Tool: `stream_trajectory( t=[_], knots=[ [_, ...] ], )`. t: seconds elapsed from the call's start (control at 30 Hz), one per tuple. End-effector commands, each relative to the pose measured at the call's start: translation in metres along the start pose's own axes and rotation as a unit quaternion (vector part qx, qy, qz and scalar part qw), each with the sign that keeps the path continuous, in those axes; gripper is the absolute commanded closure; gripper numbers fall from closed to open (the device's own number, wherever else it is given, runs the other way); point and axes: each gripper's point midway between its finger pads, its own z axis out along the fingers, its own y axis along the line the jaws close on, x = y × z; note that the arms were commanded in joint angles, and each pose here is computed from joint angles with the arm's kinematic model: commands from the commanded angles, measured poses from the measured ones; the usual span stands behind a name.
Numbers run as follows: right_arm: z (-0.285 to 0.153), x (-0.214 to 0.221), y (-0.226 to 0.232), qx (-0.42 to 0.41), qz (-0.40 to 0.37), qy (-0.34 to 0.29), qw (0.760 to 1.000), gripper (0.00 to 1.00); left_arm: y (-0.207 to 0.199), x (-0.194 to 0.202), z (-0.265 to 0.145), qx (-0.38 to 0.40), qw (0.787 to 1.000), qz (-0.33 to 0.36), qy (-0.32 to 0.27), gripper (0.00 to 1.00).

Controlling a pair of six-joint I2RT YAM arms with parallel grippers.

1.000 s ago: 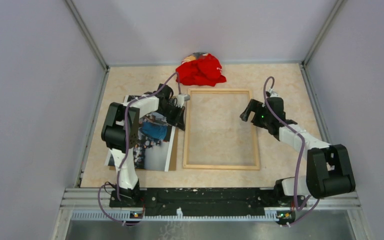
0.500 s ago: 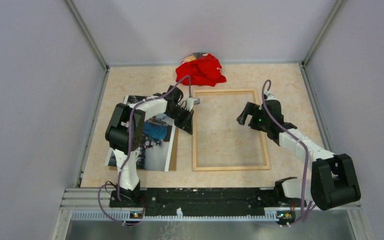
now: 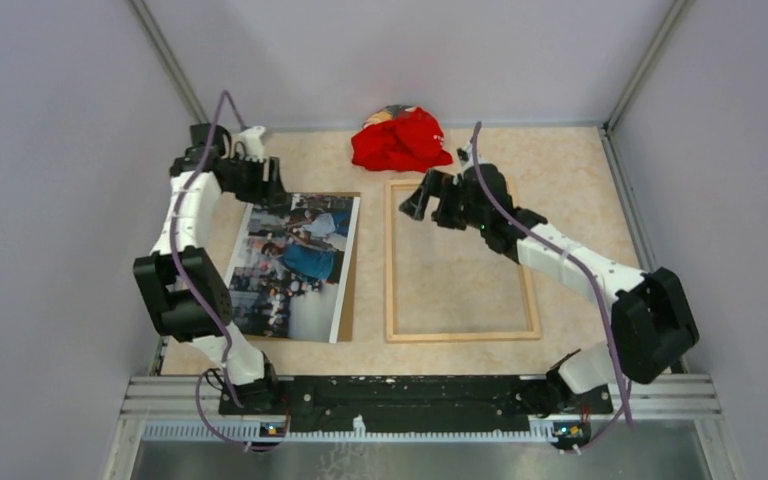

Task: Put the photo into the frame
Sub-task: Move the photo frame to the center of the board, then pick up the photo at the center of the board.

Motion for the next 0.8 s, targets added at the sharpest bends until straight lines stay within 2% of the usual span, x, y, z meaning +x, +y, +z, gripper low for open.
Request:
stream_trajectory(
  t=[0.0, 0.1, 0.23, 0.3, 0.43, 0.6, 0.67, 0.77],
  knots=[
    [0.019, -0.043, 0.056, -0.125, 0.062, 0.003, 0.990, 0.01, 0.048, 0.034, -0.043, -0.113, 0.993, -0.016, 0.037, 0.32],
    [0.059, -0.008, 0.074, -0.047, -0.002, 0.078, 0.996, 0.01, 0.084, 0.056, -0.061, -0.183, 0.981, -0.030, 0.049, 0.35],
    [0.098, 0.043, 0.098, 0.010, -0.063, 0.112, 0.992, 0.02, 0.119, 0.078, -0.077, -0.240, 0.967, -0.052, 0.063, 0.44],
    [0.118, 0.068, 0.094, 0.038, -0.076, 0.121, 0.989, 0.02, 0.133, 0.091, -0.079, -0.264, 0.960, -0.059, 0.073, 0.51],
    [0.139, 0.104, 0.089, 0.056, -0.075, 0.142, 0.985, 0.03, 0.165, 0.109, -0.085, -0.333, 0.937, -0.059, 0.084, 0.63],
    [0.148, 0.128, 0.068, 0.074, -0.059, 0.156, 0.983, 0.03, 0.188, 0.124, -0.087, -0.393, 0.914, -0.048, 0.092, 0.71],
    [0.148, 0.133, 0.063, 0.080, -0.057, 0.159, 0.982, 0.03, 0.193, 0.131, -0.084, -0.401, 0.910, -0.048, 0.097, 0.72],
    [0.150, 0.138, 0.056, 0.087, -0.056, 0.162, 0.981, 0.03, 0.192, 0.138, -0.072, -0.384, 0.916, -0.053, 0.100, 0.73]
  ],
)
